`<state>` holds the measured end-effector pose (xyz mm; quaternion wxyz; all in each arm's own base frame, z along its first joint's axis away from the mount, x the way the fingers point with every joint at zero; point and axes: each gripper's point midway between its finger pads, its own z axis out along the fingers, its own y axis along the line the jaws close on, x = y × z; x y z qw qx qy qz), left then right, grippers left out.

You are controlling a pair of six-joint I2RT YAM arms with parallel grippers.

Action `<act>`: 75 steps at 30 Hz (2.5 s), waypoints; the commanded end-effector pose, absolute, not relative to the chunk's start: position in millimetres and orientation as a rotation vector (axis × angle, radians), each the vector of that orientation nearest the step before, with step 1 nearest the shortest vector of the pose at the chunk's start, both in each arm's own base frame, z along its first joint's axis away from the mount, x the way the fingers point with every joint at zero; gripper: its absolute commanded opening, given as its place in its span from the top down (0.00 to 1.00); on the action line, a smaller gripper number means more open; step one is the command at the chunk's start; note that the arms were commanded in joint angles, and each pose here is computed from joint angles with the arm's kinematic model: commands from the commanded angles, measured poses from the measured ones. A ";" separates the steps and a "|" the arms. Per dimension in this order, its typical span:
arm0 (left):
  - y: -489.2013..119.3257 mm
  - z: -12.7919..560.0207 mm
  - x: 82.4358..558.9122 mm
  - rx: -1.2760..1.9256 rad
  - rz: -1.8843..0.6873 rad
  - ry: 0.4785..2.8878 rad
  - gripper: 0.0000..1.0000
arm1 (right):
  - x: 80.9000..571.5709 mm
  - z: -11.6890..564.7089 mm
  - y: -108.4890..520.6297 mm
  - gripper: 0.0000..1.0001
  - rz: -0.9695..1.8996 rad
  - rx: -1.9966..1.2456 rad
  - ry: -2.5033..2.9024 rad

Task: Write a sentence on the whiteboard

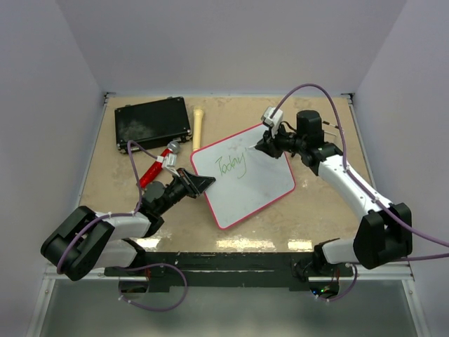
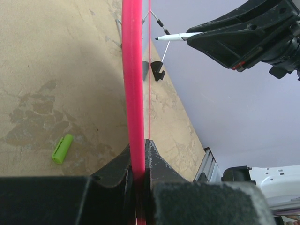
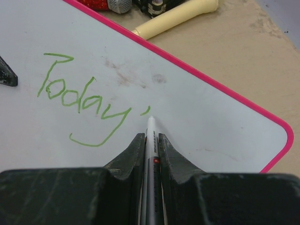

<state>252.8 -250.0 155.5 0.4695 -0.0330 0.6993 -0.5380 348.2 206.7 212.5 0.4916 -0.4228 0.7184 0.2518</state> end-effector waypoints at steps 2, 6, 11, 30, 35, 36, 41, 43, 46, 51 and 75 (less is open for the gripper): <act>-253.1 180.0 249.8 0.014 -1.334 1.594 1.00 | 352.2 210.1 202.0 1.00 0.571 -1.019 1.756; -253.5 180.0 250.0 0.015 -1.335 1.595 1.00 | 354.0 204.3 200.6 1.00 0.562 -1.020 1.775; -253.5 180.0 250.0 0.015 -1.335 1.595 1.00 | 357.1 198.9 200.4 1.00 0.559 -1.022 1.792; -255.2 181.1 250.9 0.024 -1.339 1.594 1.00 | 341.9 194.0 212.5 1.00 0.670 -1.106 1.764; -255.3 181.8 251.1 0.024 -1.338 1.592 1.00 | 337.6 187.4 207.8 1.00 0.653 -1.131 1.798; -255.3 181.8 251.1 0.024 -1.338 1.592 1.00 | 337.8 187.3 206.6 1.00 0.645 -1.129 1.802; -255.3 180.5 251.5 0.022 -1.336 1.596 1.00 | 347.3 192.0 197.2 1.00 0.563 -1.059 1.822; -255.4 180.9 251.2 0.023 -1.337 1.595 1.00 | 350.4 192.5 193.9 1.00 0.539 -1.044 1.830; -255.4 180.8 251.3 0.023 -1.337 1.595 1.00 | 350.5 189.6 189.9 1.00 0.514 -1.043 1.851; -255.5 180.7 251.4 0.023 -1.337 1.595 1.00 | 346.9 184.7 188.2 1.00 0.509 -1.071 1.866; -255.0 178.2 251.5 0.018 -1.335 1.600 1.00 | 318.2 287.2 206.8 1.00 0.679 -1.103 1.553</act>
